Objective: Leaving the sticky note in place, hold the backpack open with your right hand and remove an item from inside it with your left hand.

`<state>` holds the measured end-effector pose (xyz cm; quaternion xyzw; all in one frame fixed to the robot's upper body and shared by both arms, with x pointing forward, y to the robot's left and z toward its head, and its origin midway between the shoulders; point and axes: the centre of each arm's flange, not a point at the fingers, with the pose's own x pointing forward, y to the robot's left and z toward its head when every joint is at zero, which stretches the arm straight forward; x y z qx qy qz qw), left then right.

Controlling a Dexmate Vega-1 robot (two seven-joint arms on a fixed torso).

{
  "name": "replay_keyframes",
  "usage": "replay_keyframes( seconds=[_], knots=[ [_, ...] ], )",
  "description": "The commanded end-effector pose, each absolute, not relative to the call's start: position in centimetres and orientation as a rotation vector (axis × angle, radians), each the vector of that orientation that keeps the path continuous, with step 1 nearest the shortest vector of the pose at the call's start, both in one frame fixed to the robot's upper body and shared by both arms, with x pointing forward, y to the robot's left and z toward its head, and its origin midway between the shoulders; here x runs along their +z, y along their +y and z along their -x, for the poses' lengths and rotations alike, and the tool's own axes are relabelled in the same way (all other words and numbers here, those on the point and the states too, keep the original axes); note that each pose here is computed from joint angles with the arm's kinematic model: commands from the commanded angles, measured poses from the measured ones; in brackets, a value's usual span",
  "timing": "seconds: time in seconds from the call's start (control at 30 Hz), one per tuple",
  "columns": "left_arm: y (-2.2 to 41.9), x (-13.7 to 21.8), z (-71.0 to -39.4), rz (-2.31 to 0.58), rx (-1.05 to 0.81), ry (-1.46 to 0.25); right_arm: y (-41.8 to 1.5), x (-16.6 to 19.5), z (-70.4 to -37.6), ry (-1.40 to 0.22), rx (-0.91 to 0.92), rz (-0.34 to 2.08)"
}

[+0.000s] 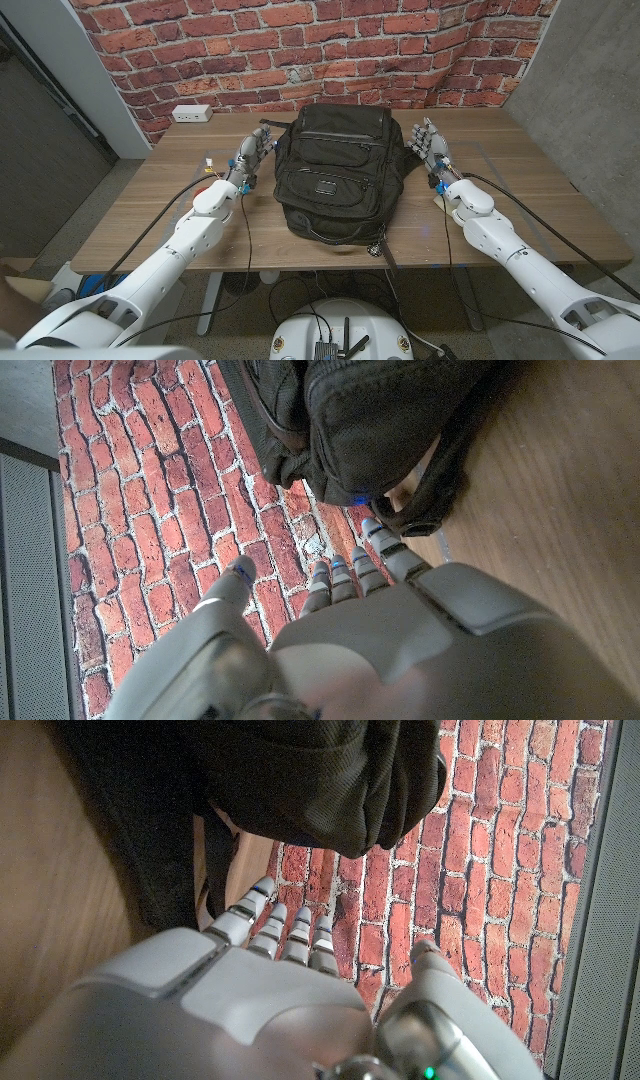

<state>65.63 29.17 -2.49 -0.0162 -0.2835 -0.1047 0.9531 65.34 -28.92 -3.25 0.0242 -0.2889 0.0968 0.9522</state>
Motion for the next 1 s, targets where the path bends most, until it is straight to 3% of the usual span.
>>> replay_keyframes(
  seconds=[0.03,1.0],
  knots=[
    [30.1,-1.0,-65.3,-0.001,-0.186,-0.573,-29.4,-4.4,-64.9,-0.594,0.154,-0.063],
    [29.7,-0.7,-60.9,-0.095,-0.117,-0.542,-30.9,-4.7,-63.9,-0.588,0.164,-0.030]
  ],
)
